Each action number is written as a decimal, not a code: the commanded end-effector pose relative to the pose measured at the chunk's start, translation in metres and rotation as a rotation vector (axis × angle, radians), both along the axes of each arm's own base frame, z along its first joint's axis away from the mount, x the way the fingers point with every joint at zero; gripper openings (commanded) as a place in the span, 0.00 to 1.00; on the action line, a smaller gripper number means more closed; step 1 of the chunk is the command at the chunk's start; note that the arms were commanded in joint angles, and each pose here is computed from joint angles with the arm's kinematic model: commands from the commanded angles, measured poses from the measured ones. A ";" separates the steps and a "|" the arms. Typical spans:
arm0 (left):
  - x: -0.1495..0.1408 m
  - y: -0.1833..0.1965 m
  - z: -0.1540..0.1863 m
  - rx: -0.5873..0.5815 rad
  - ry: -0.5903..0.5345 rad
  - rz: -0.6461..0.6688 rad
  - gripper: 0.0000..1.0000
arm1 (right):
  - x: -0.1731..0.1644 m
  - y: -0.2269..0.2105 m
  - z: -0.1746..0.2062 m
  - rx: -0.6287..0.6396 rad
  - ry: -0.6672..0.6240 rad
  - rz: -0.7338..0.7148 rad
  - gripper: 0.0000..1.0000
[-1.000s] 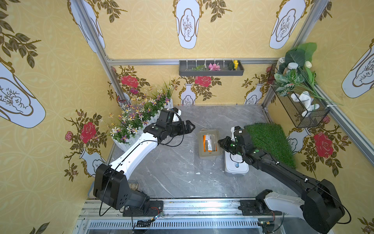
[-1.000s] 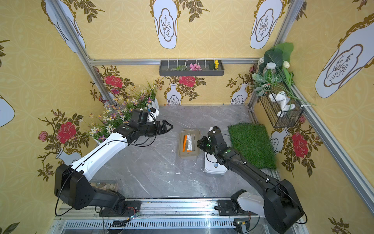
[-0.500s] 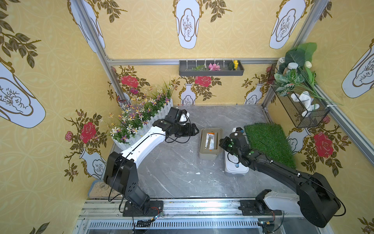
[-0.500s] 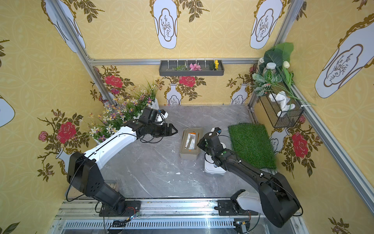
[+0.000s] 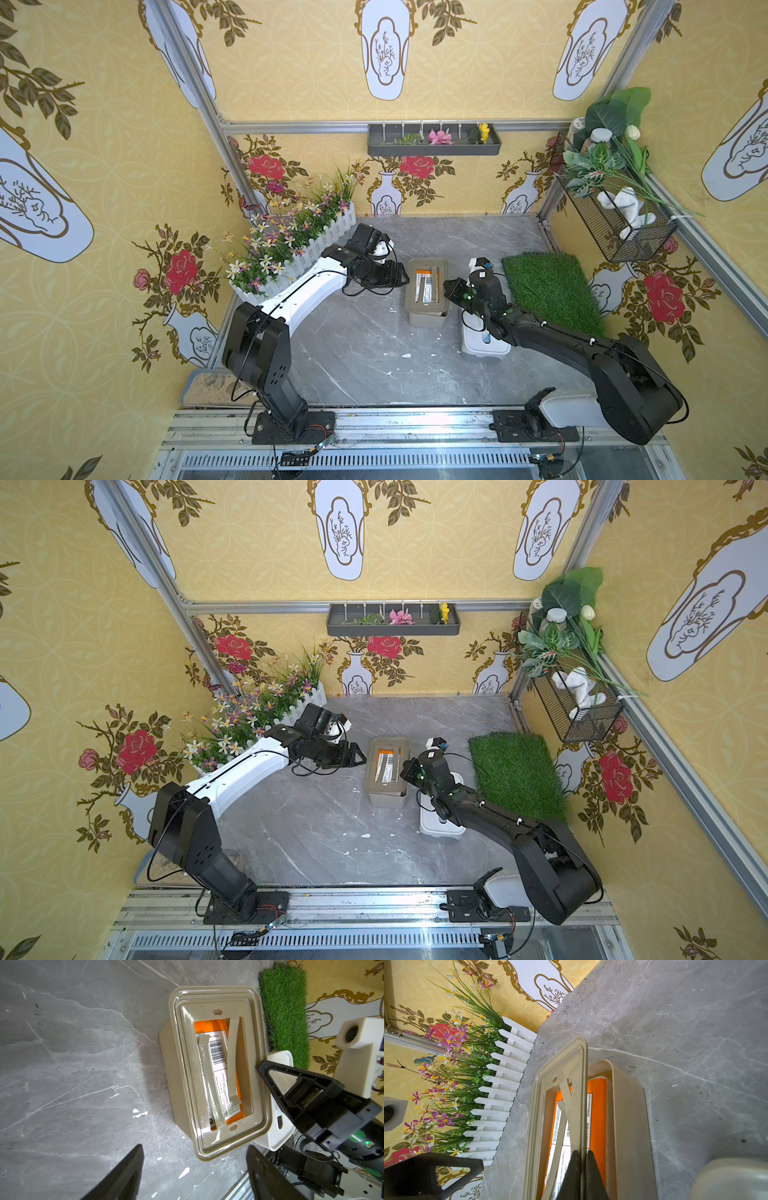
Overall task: Put the tissue paper into the tissue box
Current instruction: Close the box lid on the tissue box.
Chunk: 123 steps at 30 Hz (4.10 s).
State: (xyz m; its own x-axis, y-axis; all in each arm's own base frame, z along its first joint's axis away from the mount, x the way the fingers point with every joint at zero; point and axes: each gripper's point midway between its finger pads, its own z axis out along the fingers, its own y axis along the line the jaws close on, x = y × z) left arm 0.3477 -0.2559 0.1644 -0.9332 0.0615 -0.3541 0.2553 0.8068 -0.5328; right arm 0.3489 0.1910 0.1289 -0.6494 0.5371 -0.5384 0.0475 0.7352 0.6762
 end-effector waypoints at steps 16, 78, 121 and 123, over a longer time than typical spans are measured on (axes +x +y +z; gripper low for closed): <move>-0.005 -0.020 -0.035 0.072 0.079 -0.105 0.68 | -0.009 -0.013 -0.044 -0.119 0.156 0.012 0.00; -0.043 0.043 -0.074 0.274 0.179 0.013 0.71 | -0.021 0.054 -0.092 -0.345 0.396 0.290 0.00; 0.033 0.021 -0.047 -0.268 0.063 0.179 0.63 | -0.051 0.056 -0.136 -0.463 0.503 0.297 0.20; 0.045 0.020 -0.025 -0.295 -0.004 0.185 0.63 | -0.050 0.055 -0.131 -0.465 0.492 0.298 0.20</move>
